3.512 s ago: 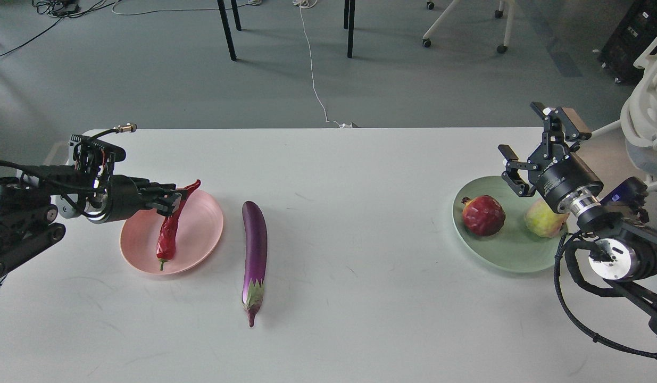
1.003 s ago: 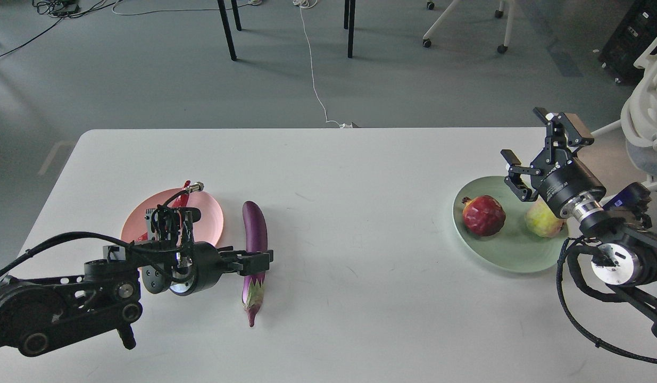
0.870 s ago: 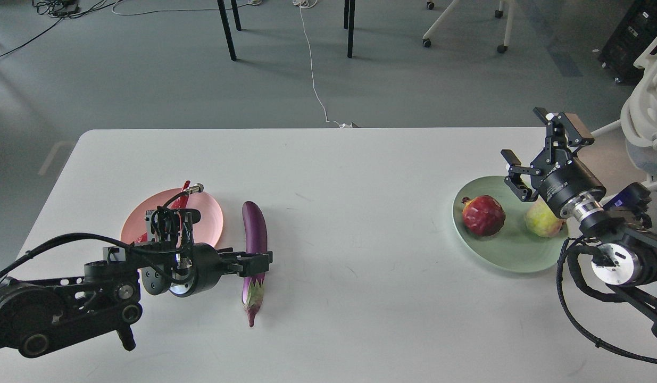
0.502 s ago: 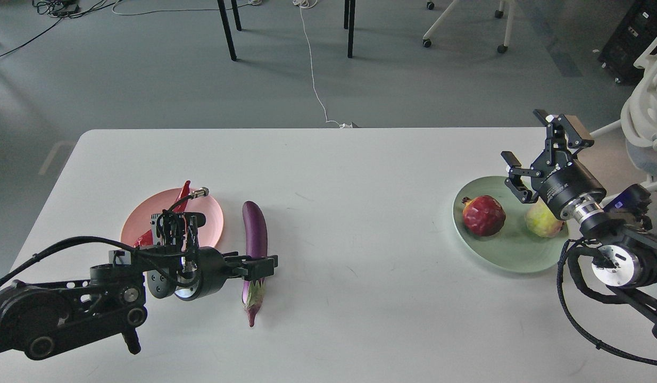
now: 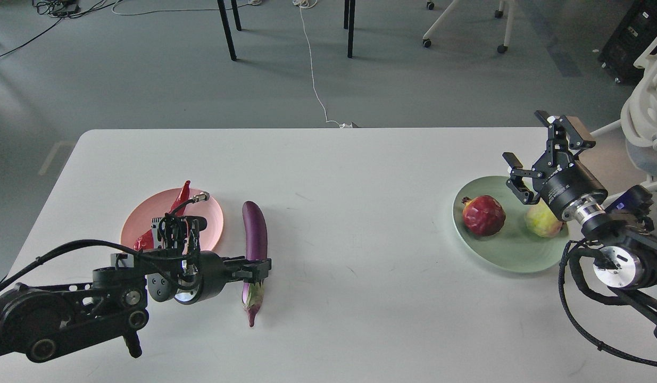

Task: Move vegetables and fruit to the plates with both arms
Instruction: 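Lift the eggplant with the left gripper onto the pink plate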

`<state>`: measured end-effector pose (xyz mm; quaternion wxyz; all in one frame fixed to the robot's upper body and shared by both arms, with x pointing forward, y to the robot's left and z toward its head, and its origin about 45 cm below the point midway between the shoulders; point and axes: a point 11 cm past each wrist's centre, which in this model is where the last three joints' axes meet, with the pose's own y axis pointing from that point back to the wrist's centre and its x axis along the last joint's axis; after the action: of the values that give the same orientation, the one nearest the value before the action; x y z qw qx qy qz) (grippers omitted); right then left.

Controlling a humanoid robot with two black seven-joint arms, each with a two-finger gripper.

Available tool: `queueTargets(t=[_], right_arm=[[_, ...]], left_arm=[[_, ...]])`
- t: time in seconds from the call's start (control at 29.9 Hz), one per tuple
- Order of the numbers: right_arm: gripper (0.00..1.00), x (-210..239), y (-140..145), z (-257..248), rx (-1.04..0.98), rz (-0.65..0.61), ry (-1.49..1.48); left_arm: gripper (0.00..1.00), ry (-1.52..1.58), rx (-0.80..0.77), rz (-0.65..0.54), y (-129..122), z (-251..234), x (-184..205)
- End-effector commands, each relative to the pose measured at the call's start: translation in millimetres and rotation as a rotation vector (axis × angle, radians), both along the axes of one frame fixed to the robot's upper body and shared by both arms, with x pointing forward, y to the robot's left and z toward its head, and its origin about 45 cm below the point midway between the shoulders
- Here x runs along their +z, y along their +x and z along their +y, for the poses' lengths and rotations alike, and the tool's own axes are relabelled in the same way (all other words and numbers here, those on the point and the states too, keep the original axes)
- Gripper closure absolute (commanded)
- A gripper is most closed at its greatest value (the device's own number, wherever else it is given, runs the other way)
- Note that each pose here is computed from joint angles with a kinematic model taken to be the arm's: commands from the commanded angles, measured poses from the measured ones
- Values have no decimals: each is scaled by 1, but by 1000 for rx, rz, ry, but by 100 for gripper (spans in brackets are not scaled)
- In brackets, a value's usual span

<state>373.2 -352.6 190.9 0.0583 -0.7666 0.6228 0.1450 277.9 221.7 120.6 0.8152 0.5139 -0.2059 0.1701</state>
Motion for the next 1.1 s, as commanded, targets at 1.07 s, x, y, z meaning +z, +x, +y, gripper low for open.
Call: queueTargets(t=[1.07], right_arm=[[2, 0, -1, 1, 4, 1, 3]], left_arm=[[90, 275, -305, -148, 47, 88, 73]])
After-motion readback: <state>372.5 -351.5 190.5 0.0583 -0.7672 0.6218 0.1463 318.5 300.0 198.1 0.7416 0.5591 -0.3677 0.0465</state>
